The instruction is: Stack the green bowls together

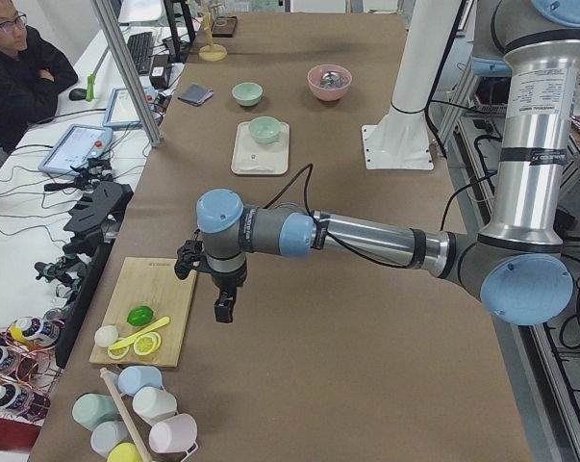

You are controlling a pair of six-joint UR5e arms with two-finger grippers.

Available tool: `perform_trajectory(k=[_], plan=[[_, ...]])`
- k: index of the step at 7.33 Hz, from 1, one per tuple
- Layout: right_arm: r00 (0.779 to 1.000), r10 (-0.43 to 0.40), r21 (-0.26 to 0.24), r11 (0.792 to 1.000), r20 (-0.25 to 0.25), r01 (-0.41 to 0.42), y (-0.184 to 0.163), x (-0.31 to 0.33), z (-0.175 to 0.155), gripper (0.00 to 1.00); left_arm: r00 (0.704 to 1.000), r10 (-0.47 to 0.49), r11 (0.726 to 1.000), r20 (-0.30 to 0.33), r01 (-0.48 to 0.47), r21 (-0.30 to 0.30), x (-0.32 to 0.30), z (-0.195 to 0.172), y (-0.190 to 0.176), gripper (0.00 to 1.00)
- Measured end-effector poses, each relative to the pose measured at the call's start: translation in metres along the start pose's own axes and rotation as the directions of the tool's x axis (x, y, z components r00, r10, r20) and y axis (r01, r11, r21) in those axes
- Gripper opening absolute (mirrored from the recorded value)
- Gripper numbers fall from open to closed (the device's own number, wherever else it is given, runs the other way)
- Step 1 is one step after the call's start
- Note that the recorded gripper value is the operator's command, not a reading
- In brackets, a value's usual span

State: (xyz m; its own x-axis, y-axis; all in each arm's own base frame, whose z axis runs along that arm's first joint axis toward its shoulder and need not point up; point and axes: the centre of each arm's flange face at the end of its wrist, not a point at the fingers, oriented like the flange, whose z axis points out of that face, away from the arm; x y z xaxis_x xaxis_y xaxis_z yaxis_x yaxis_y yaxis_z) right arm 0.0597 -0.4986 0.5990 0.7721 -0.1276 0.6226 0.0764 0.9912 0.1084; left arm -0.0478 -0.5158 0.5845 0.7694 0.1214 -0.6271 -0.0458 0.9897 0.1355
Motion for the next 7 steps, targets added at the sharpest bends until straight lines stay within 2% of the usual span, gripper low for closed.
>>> perform_trajectory(k=[7], plan=[[1.0, 0.011, 0.015, 1.0, 0.014, -0.011, -0.0035, -0.0084, -0.0067, 1.0, 1.0, -0.004, 1.0, -0.009, 0.004, 0.01, 0.0052, -0.0052, -0.0032, 0.98]])
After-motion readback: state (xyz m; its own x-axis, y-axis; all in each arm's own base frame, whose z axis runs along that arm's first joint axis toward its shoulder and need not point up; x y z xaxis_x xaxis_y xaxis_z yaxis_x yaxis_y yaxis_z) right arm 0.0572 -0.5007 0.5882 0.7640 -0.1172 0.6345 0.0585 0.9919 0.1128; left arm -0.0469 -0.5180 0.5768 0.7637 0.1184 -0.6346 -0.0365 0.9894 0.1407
